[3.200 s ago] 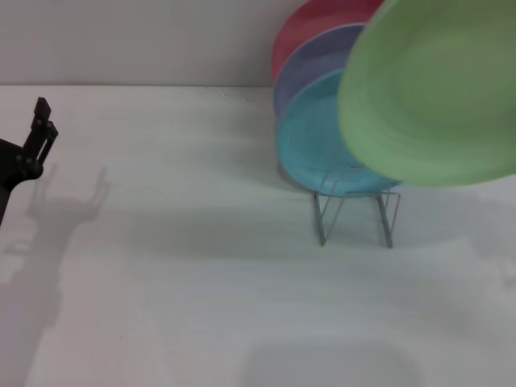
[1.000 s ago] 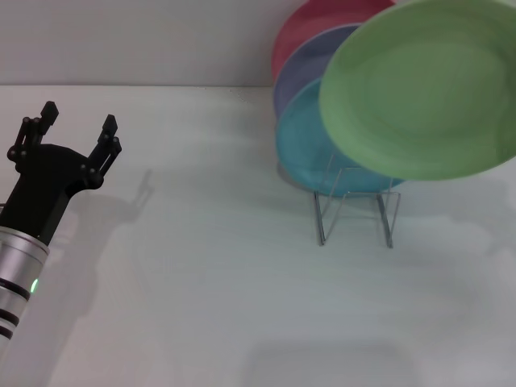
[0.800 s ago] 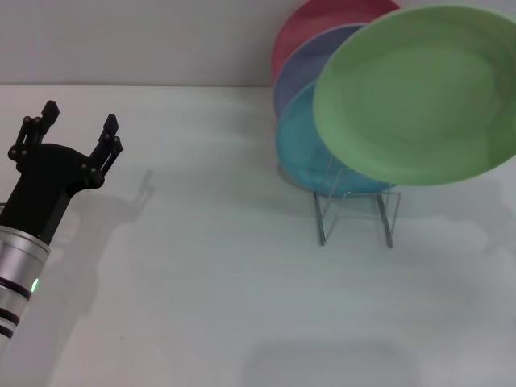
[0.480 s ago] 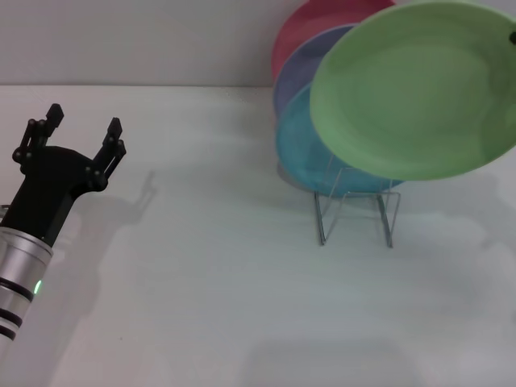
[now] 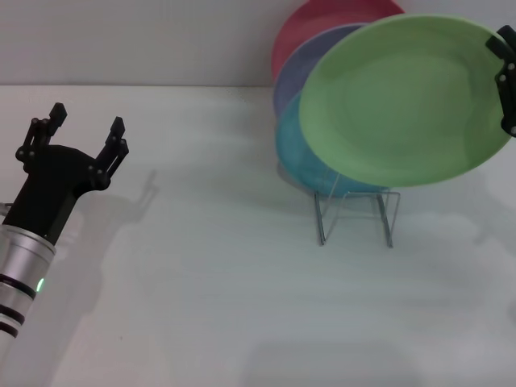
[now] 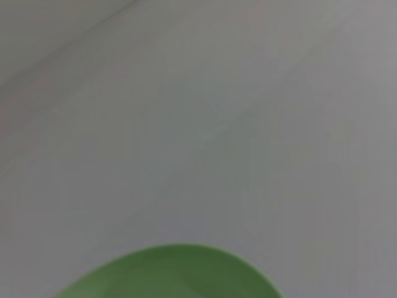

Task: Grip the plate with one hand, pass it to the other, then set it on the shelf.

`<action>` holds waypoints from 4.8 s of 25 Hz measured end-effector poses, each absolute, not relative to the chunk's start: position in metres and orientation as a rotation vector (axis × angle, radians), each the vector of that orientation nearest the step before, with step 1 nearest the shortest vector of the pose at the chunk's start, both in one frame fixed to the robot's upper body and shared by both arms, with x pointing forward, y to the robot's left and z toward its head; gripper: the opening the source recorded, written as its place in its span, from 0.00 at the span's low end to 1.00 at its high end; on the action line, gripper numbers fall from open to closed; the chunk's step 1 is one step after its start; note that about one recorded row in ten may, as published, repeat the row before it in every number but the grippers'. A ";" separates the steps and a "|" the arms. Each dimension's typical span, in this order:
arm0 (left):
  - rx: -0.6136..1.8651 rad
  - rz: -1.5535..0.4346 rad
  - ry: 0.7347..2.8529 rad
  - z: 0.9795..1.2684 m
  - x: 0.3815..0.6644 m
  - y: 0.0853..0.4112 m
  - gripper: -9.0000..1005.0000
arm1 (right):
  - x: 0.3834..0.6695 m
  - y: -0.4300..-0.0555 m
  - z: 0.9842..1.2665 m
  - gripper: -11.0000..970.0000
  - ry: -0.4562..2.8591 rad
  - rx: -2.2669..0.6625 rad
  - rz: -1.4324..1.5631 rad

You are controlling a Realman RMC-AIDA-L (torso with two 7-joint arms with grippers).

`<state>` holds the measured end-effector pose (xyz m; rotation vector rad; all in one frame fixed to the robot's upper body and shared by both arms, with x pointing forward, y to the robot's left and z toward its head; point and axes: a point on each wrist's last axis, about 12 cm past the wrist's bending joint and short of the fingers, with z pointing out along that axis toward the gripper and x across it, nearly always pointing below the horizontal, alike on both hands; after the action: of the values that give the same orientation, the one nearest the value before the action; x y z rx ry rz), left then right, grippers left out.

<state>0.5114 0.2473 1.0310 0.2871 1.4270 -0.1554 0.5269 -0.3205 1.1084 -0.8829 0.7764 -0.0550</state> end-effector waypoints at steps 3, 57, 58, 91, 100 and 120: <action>0.290 -0.157 1.429 1.031 0.513 0.247 0.81 | 0.529 -0.321 1.110 0.04 0.773 -0.891 -0.053; 0.345 -0.209 1.432 1.032 0.516 0.230 0.81 | 0.527 -0.295 1.079 0.13 0.827 -1.040 -0.175; 0.348 -0.210 1.431 1.033 0.517 0.229 0.81 | 0.527 -0.294 1.078 0.15 0.831 -1.041 -0.176; 0.390 -0.150 1.388 1.034 0.513 0.232 0.81 | 0.462 -0.353 1.076 0.66 0.924 -0.028 -0.275; 0.188 -0.030 1.421 1.034 0.516 0.267 0.81 | 0.384 -0.423 1.047 0.66 0.984 0.490 -0.379; 0.042 0.054 1.428 1.029 0.507 0.301 0.81 | 0.363 -0.422 1.039 0.86 1.027 0.493 -0.474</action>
<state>0.5067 0.3010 1.0290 0.0418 1.4279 0.0539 0.3632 -0.4225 1.0387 0.4928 1.0274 -0.4736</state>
